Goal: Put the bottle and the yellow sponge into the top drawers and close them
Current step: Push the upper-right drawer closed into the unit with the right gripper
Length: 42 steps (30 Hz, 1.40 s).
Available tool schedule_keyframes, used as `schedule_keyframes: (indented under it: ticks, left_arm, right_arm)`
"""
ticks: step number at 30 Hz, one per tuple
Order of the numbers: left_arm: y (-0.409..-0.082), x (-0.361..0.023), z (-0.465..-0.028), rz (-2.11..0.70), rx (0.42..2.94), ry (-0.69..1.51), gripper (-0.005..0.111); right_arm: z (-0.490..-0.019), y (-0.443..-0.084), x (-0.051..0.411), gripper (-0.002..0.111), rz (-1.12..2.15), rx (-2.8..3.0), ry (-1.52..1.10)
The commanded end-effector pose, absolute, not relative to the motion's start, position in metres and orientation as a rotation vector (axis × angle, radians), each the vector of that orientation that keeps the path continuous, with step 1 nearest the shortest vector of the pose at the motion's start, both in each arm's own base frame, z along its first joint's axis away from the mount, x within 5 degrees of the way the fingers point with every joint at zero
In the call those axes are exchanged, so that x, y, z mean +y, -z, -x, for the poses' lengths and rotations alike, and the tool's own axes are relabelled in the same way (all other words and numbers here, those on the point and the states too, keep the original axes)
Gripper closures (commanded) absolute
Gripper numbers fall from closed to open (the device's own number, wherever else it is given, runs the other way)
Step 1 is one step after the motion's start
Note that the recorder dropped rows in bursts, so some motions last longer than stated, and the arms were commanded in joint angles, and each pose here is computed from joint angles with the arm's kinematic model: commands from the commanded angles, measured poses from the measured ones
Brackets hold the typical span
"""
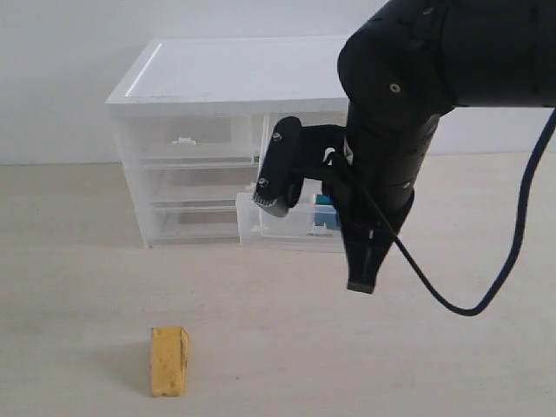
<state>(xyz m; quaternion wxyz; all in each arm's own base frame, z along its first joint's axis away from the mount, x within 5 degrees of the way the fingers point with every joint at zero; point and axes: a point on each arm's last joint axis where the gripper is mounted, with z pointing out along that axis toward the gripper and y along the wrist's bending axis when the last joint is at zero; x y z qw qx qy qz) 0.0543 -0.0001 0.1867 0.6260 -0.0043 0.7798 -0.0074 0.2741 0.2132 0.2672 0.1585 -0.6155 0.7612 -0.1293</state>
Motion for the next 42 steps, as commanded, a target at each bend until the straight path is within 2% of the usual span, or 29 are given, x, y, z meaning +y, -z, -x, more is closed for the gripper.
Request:
schedule_keyframes:
  ticks: [1,4,8,13,24,30,34,42]
  left_arm:
    - [-0.185,0.000,-0.054,0.011,1.791,0.015,0.103]
    - [-0.185,0.000,-0.054,0.011,1.791,0.015,0.103]
    - [-0.185,0.000,-0.054,0.011,1.791,0.015,0.103]
    - [-0.185,0.000,-0.054,0.011,1.791,0.015,0.103]
    - [-0.185,0.000,-0.054,0.011,1.791,0.015,0.103]
    - [-0.185,0.000,-0.054,0.011,1.791,0.015,0.103]
    - [-0.185,0.000,-0.054,0.011,1.791,0.015,0.103]
    - [-0.185,0.000,-0.054,0.011,1.791,0.015,0.103]
  right_arm:
    - [-0.271,-0.284,0.203,0.108,1.801,2.143,0.403]
    - [-0.270,-0.301,0.198,0.108,1.709,2.099,0.442]
    - [-0.275,-0.295,0.199,0.108,1.706,2.094,0.476]
    - [-0.288,-0.302,0.191,0.108,1.475,2.102,0.675]
    - [-0.268,-0.338,0.186,0.108,1.429,2.009,0.483]
    - [-0.265,-0.332,0.192,0.106,1.461,2.033,0.392]
    - [-0.255,-0.317,0.200,0.100,1.723,2.051,0.255]
    - [-0.278,-0.285,0.216,0.100,1.761,2.004,0.325]
